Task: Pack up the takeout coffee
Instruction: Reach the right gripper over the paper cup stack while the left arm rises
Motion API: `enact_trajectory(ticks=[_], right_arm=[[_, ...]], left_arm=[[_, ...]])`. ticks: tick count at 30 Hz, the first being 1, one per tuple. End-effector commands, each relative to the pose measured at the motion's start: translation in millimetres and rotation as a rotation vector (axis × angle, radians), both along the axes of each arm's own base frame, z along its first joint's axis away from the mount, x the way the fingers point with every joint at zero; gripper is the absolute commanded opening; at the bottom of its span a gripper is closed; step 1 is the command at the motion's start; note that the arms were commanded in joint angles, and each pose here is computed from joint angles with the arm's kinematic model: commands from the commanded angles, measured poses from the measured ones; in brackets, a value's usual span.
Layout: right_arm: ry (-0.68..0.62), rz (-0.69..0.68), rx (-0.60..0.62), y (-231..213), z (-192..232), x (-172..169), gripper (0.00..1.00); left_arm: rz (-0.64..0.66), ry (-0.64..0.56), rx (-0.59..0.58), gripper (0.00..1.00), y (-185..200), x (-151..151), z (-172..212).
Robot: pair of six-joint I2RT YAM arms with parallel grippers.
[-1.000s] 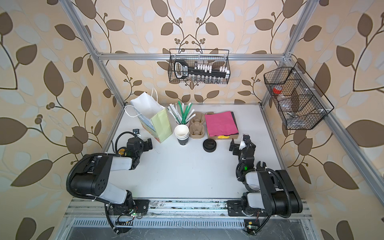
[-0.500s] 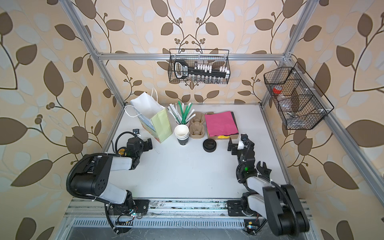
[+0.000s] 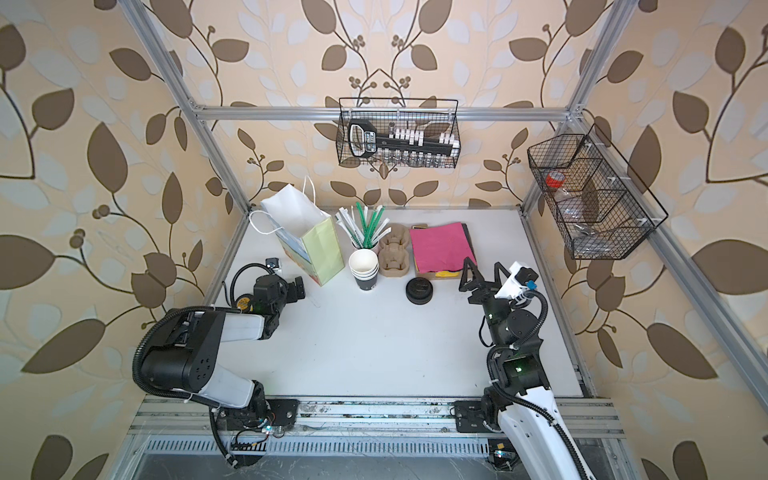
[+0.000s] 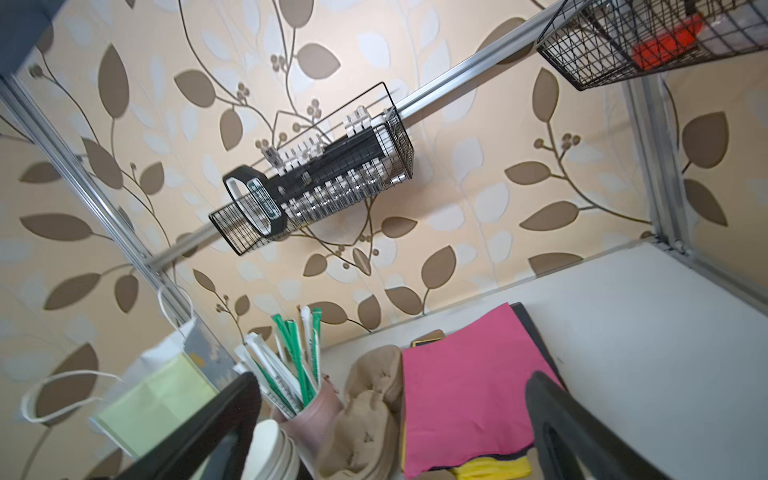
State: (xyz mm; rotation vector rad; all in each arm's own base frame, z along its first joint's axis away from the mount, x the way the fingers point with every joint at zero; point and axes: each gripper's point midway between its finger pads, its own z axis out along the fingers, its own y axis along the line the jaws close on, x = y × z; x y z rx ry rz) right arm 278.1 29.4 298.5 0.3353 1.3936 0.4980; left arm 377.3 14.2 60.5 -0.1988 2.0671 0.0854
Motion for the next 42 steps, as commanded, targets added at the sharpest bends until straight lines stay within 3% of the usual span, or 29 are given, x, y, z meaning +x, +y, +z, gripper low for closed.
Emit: enact_trajectory(ticks=[1, 8, 13, 15, 19, 24, 26, 27, 33, 37, 42], right_arm=[[0.046, 0.104, 0.079, 22, -8, 6, 1.0], [0.17, 0.09, -0.242, 95, 11, 11, 1.0], [0.343, 0.098, -0.387, 145, 14, 25, 1.0], [0.403, 0.118, -0.431, 162, 10, 31, 0.99], [0.491, 0.193, -0.436, 190, 4, 40, 0.94], [0.558, 0.276, -0.481, 215, 0, 45, 0.9], [0.594, 0.32, -0.5, 226, -8, 48, 0.88], [0.619, 0.35, -0.508, 233, -14, 50, 0.85], [0.761, 0.393, -0.531, 251, -50, 68, 0.76], [0.823, 0.401, -0.561, 262, -71, 83, 0.68], [0.884, 0.412, -0.584, 273, -90, 102, 0.59]], left_arm=[[-0.008, -0.067, 0.018, 0.99, 0, 4, 19], [-0.023, -0.074, 0.004, 0.99, -7, -7, 66], [-0.009, -0.206, -0.222, 0.99, -19, -38, 117], [0.051, -0.219, -0.289, 0.99, -15, -53, 131], [0.236, -0.065, -0.413, 0.99, -9, -77, 144], [0.182, 0.045, -0.535, 0.99, -32, -87, 172], [0.273, 0.105, -0.605, 0.99, -28, -102, 163], [0.306, 0.127, -0.604, 0.99, -24, -112, 160], [0.101, 0.073, -0.594, 0.99, -44, -124, 175], [0.066, 0.087, -0.608, 0.99, -50, -132, 174], [0.058, 0.182, -0.536, 0.99, -52, -137, 165]])
